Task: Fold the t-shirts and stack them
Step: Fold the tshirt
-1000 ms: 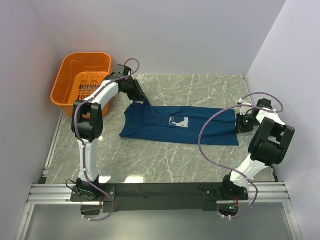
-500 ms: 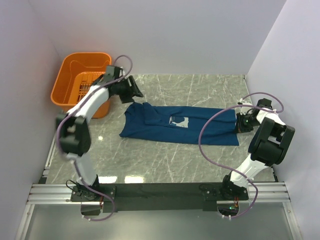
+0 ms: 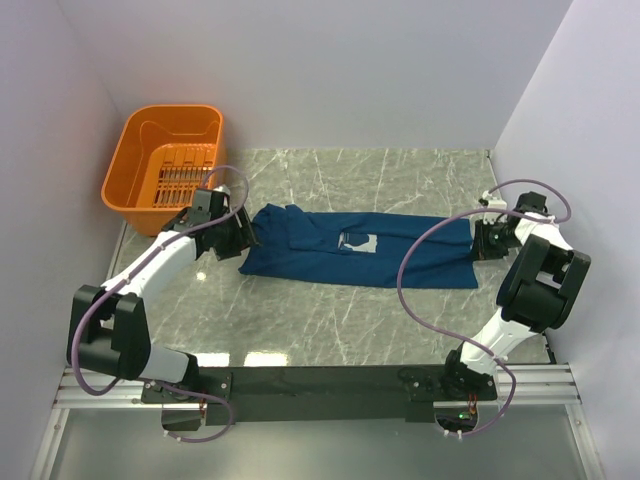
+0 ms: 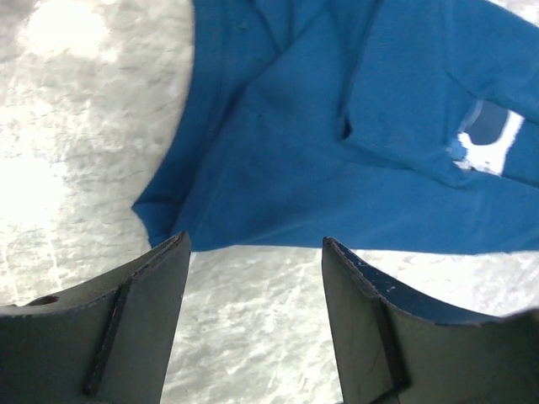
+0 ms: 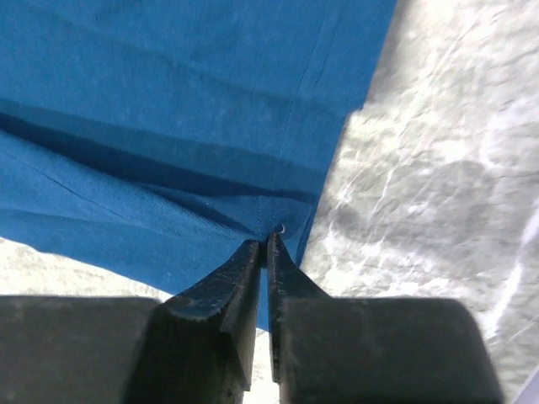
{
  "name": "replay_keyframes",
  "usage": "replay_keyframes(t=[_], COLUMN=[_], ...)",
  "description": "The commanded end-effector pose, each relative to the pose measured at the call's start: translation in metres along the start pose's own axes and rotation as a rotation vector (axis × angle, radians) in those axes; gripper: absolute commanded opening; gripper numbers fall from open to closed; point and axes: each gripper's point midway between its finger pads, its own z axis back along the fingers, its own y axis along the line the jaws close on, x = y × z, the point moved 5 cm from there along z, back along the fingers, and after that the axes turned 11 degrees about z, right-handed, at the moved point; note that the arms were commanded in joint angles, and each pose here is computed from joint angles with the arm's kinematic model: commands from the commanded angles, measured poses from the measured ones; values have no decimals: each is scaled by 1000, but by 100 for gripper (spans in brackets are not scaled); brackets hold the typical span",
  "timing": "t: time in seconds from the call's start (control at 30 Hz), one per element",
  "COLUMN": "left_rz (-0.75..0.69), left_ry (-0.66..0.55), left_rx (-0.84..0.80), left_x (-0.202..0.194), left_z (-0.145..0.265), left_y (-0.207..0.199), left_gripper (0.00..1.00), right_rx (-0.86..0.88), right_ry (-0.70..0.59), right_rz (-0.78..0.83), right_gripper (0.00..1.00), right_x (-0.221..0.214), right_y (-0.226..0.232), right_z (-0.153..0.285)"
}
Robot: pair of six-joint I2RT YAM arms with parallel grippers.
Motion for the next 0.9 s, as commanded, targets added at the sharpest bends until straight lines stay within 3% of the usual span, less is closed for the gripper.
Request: replay_keyframes(t=[0.0,0.1,0.2,0.4,0.87], left_rz=[9,3,-5,-18,-66], left_ry=[-82,-83,-89,-55,28], left_rx=[-10,4,10,35,168], left_x=[10,9,9,3,-3], left_z=[-4,-4,0,-4,-44], left_y=[-1,2,3,10,20], left_gripper=[69,68,68,65,55], right_rx=[-46,-62,-69,-61,-30], right_ry=[-47,-47,-68,-105,-56], right_rz=[15,19,21,64,62], right_gripper=[19,35,38,40,42], right_x=[20,23,29,32,-18], right_y=[-10,-12,-11,3,11], right_z=[9,11,19,42,51])
